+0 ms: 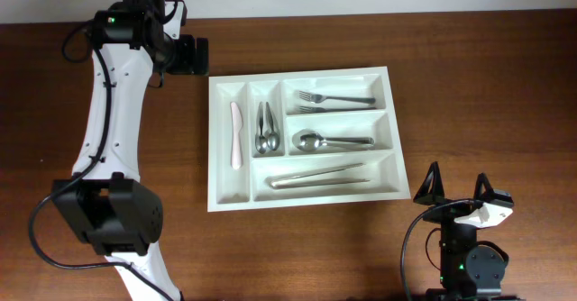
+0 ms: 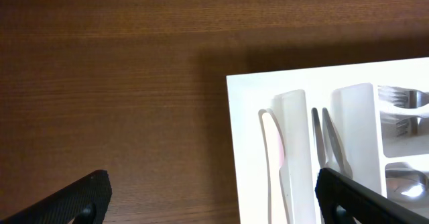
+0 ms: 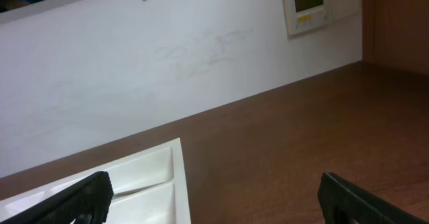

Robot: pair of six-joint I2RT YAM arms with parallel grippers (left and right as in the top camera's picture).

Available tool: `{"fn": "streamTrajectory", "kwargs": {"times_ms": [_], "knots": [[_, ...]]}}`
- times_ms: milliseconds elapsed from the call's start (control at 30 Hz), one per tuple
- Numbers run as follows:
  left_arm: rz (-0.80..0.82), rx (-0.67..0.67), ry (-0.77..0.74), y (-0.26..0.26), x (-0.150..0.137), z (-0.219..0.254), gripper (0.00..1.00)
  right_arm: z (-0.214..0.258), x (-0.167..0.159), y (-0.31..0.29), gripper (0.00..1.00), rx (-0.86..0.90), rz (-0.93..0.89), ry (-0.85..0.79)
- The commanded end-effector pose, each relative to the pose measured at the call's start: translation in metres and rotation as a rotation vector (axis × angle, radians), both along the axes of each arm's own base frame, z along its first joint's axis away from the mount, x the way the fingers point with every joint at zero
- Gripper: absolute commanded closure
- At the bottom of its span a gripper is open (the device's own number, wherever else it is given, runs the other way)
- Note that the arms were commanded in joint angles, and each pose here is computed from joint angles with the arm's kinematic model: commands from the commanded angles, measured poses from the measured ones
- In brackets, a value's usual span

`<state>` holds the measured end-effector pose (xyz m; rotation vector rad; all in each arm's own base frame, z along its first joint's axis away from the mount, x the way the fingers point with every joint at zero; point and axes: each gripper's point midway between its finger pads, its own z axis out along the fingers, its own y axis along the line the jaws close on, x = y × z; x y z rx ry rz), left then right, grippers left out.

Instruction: Pack container

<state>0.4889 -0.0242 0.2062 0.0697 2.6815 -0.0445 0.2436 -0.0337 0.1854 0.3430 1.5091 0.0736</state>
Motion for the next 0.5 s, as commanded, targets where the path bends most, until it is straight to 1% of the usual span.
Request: {"fn": "streamTrajectory", "kwargs": {"times_ms": [0, 133, 200, 267, 367, 467], "knots": [[0.010, -0.004, -0.048, 0.000, -0.001, 0.021, 0.01, -0.003, 0.000, 0.001, 0.01, 0.012, 0.003, -0.007], [0.010, -0.003, -0.048, 0.001, -0.001, 0.021, 0.01, -0.006, 0.000, -0.003, 0.01, -0.013, -0.021, 0.010], [0.010, -0.003, -0.048, 0.001, -0.001, 0.021, 0.01, -0.006, 0.000, 0.000, 0.02, -0.077, -0.006, 0.021], [0.010, -0.003, -0.048, 0.001, -0.001, 0.021, 0.01, -0.006, 0.001, 0.005, 0.01, -0.190, 0.020, 0.038], [0.010, -0.004, -0.048, 0.000, -0.001, 0.021, 0.01, -0.006, 0.001, 0.008, 0.01, -0.306, 0.035, 0.055], [0.010, -0.004, -0.048, 0.000, -0.001, 0.021, 0.01, -0.006, 0.002, 0.010, 0.01, -0.382, 0.045, 0.065]]}}
